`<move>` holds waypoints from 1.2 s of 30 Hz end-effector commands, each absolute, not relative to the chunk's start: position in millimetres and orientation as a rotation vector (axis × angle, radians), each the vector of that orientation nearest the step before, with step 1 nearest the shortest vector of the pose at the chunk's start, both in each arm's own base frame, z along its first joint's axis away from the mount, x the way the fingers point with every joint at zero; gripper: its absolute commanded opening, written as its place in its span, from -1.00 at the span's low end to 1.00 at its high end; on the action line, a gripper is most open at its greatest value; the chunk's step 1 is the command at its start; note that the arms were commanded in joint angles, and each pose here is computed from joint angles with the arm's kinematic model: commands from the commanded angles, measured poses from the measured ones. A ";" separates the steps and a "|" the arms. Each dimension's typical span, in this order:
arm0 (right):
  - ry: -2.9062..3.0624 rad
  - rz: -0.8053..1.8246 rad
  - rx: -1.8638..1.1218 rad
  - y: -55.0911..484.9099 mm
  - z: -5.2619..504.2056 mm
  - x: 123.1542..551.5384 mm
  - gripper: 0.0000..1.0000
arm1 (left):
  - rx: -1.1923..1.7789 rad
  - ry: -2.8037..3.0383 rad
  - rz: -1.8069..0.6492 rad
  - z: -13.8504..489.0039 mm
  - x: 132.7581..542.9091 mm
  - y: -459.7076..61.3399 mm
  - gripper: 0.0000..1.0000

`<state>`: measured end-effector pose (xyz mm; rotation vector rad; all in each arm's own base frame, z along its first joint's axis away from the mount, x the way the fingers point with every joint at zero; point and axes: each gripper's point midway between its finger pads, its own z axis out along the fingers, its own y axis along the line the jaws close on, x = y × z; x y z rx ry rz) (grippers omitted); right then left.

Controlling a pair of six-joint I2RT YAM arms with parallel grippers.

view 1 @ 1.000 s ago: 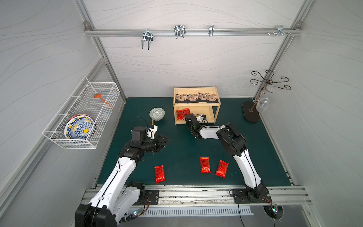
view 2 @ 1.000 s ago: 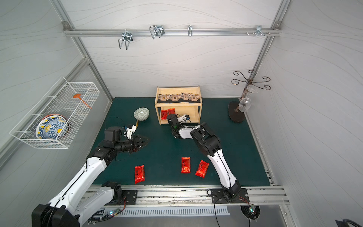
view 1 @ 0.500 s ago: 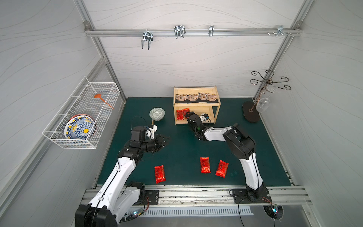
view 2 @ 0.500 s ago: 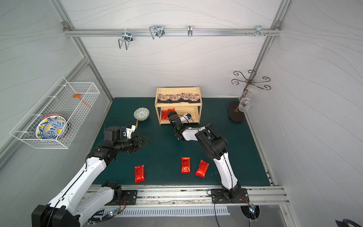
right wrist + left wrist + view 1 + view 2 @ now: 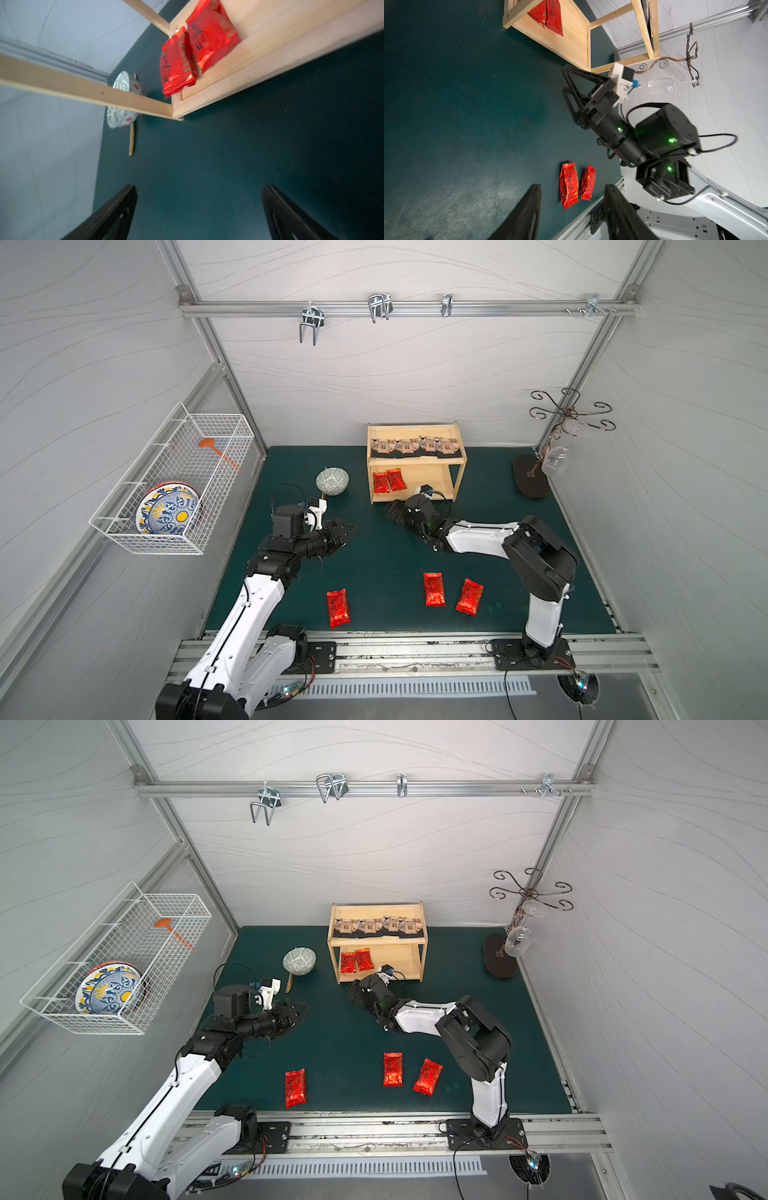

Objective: Place the tea bags on the shelf by color
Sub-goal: Place the tea bag on the shelf, then move the tea bag to the center of the board.

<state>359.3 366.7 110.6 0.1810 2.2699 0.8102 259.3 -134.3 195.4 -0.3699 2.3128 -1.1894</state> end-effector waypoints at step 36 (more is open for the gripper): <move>2.784 0.297 -0.553 253.7 49.9 140.9 0.82 | -0.225 2.657 -0.857 119.2 255.7 -181.5 0.80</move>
